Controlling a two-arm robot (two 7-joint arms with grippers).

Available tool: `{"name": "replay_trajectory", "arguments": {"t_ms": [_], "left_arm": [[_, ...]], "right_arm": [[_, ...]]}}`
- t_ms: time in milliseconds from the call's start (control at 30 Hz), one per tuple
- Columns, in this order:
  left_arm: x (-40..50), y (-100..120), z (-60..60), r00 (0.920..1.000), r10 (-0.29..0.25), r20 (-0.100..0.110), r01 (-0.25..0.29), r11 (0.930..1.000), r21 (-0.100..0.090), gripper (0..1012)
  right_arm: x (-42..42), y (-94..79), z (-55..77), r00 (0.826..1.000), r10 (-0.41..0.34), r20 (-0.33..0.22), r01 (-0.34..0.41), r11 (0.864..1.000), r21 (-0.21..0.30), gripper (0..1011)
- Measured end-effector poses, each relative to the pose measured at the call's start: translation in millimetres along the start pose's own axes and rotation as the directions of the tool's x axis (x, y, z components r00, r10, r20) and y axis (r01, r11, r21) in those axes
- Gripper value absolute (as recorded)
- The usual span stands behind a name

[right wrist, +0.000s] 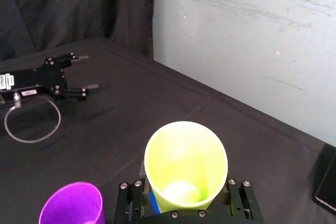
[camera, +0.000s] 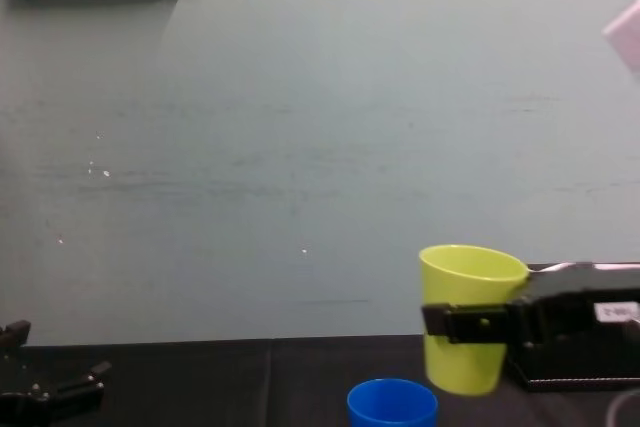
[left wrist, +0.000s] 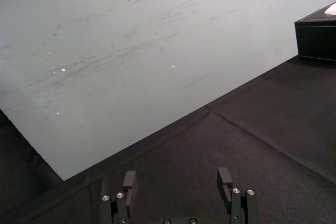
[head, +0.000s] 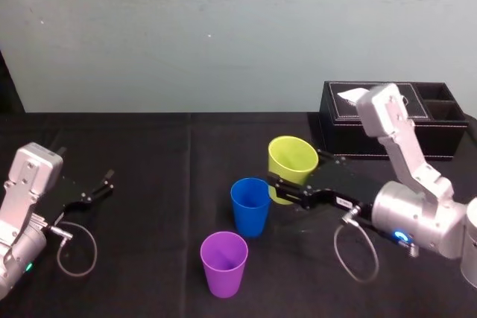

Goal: Stack the three plastic cups sequentially using one hand.

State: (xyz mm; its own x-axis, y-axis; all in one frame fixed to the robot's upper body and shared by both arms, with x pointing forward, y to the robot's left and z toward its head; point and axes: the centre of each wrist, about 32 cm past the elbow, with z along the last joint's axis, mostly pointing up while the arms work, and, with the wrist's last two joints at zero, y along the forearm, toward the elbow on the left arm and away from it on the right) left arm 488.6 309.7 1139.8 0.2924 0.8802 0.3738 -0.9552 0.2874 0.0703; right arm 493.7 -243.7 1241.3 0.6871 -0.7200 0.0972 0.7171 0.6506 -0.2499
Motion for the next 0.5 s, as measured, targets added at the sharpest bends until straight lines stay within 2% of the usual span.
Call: {"name": "replay_trajectory", "arguments": {"t_ms": [100, 500], "left_arm": [[0.0, 0.0, 0.0, 1.0000, 0.000, 0.000, 0.000, 1.0000, 0.000, 1000], [0.0, 0.0, 0.0, 1.0000, 0.000, 0.000, 0.000, 1.0000, 0.000, 1000]], "right_arm": [[-0.6, 9.7, 5.4, 1.000, 0.012, 0.000, -0.012, 1.000, -0.001, 728], [-6.5, 33.5, 11.7, 0.999, 0.037, 0.002, -0.037, 0.999, -0.022, 728]]}}
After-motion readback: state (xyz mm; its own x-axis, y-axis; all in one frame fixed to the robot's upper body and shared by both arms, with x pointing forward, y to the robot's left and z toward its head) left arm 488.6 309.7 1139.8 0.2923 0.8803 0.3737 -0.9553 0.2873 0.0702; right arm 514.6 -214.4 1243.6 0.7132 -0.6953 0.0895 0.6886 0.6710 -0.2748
